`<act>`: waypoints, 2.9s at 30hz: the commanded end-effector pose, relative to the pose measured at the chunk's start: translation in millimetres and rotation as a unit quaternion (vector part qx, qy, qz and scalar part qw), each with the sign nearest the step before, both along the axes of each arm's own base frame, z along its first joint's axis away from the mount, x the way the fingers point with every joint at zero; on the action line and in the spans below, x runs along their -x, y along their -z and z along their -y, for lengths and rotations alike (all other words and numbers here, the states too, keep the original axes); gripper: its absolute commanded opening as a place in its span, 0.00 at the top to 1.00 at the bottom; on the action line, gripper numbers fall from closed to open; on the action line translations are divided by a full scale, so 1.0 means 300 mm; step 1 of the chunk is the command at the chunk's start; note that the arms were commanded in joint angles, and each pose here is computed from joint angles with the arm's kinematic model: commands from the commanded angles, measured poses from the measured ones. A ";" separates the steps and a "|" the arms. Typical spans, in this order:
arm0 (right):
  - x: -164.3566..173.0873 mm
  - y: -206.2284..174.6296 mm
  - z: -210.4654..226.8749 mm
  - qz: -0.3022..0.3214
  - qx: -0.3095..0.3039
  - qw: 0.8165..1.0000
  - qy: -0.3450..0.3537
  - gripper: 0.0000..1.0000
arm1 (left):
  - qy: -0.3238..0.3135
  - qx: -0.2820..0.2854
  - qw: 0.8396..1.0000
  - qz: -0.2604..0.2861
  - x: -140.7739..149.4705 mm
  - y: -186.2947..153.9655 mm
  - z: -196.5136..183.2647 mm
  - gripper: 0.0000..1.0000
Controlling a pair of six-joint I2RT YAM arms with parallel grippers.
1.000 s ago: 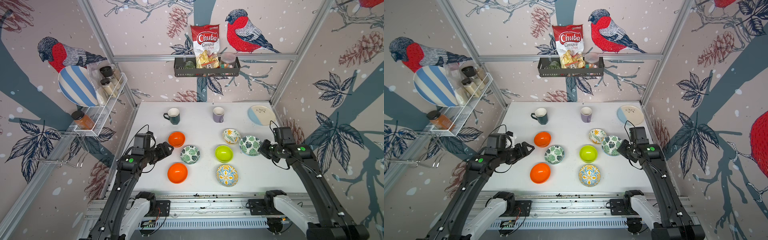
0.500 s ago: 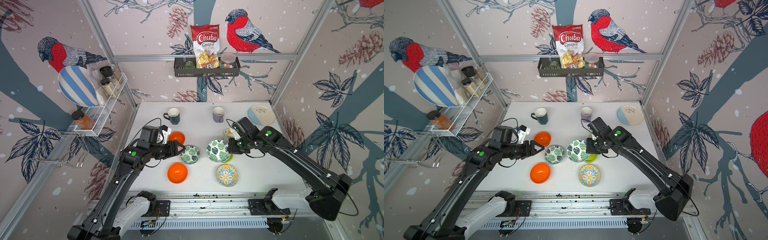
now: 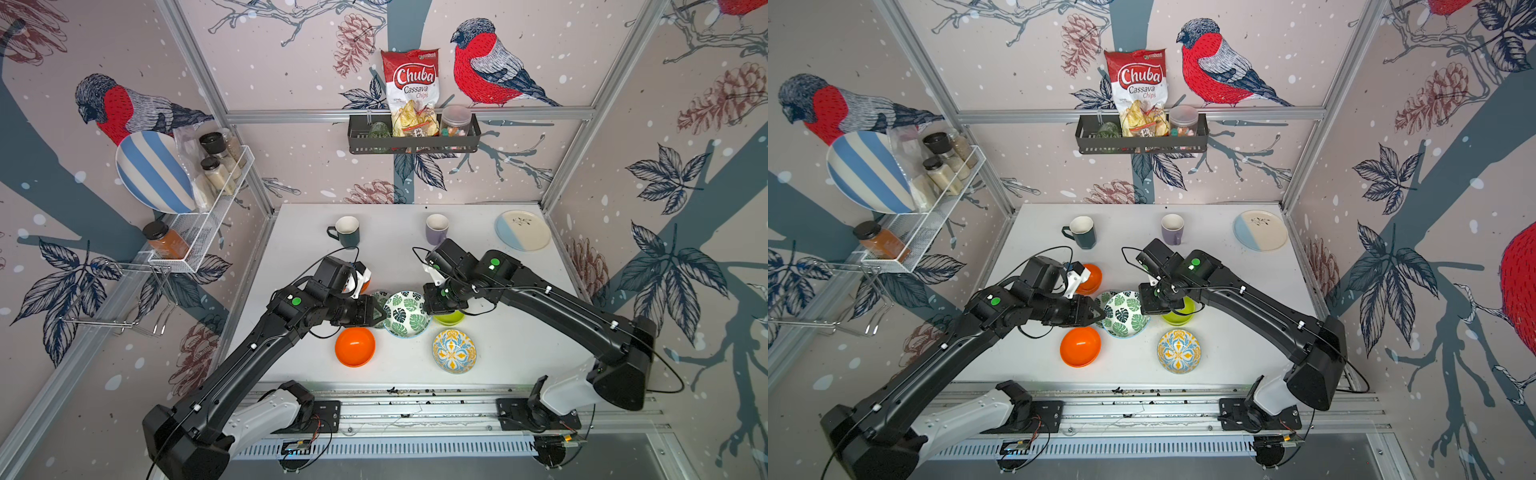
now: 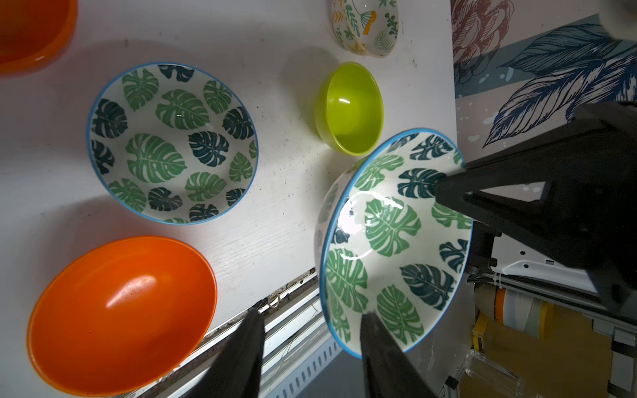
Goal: Stack the bowls
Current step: Place the bowl on the bowl.
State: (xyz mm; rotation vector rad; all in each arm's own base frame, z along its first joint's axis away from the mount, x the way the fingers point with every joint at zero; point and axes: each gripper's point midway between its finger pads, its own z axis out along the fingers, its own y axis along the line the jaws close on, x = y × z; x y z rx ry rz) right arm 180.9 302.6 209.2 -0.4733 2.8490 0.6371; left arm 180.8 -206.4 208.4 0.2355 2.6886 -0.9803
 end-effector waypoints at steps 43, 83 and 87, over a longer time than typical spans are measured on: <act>-0.086 -0.123 0.117 0.061 -0.059 0.995 0.061 0.05 | -0.092 -0.053 0.994 -0.007 -0.169 0.093 -0.071 1.00; -0.063 -0.049 0.132 0.043 -0.072 0.995 0.059 0.12 | -0.177 -0.045 0.981 -0.060 -0.306 0.373 -0.142 1.00; -0.062 -0.044 0.134 0.042 -0.070 0.995 0.059 0.13 | -0.179 -0.044 0.981 -0.059 -0.305 0.377 -0.144 1.00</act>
